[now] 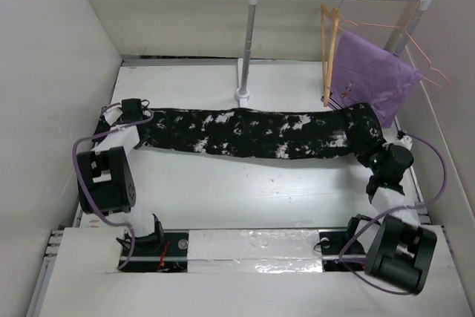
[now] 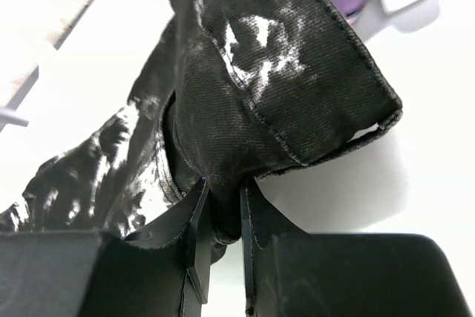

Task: Place the trousers on the hanger
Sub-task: Fold the trousers at the center of the board.

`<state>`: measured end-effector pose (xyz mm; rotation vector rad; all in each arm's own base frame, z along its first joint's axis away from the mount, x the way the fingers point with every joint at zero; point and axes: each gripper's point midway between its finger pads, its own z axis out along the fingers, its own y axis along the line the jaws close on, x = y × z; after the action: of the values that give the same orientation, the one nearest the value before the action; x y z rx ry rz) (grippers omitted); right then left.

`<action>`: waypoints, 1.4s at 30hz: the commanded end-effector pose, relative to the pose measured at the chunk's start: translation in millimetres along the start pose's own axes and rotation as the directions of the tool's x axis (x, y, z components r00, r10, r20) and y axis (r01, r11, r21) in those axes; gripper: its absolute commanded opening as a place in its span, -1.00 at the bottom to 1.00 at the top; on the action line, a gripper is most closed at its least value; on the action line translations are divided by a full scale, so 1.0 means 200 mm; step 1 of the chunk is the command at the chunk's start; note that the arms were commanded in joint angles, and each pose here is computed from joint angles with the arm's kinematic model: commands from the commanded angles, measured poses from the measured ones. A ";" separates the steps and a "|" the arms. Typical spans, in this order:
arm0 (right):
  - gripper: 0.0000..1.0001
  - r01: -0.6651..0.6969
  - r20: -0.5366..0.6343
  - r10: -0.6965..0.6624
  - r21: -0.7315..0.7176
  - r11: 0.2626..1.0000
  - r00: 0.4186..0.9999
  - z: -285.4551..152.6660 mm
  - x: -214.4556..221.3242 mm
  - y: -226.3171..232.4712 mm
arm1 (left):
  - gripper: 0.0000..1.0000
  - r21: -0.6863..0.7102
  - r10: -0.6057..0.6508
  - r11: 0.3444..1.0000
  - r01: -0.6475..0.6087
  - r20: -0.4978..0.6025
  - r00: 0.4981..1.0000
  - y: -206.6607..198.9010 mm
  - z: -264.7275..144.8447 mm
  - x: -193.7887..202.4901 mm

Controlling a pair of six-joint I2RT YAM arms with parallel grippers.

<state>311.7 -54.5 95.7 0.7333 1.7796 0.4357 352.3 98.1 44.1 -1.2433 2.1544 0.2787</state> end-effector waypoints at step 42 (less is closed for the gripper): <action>0.99 0.008 0.137 -0.074 0.431 0.902 0.988 -0.40 -0.05 -0.33 | -1.00 0.928 0.050 0.356 -0.107 0.096 0.994 -0.47 -1.31 0.22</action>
<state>227.8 -88.0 82.4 0.9319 1.7864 0.0493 297.8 -76.0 217.4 -0.5144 1.8268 -0.7598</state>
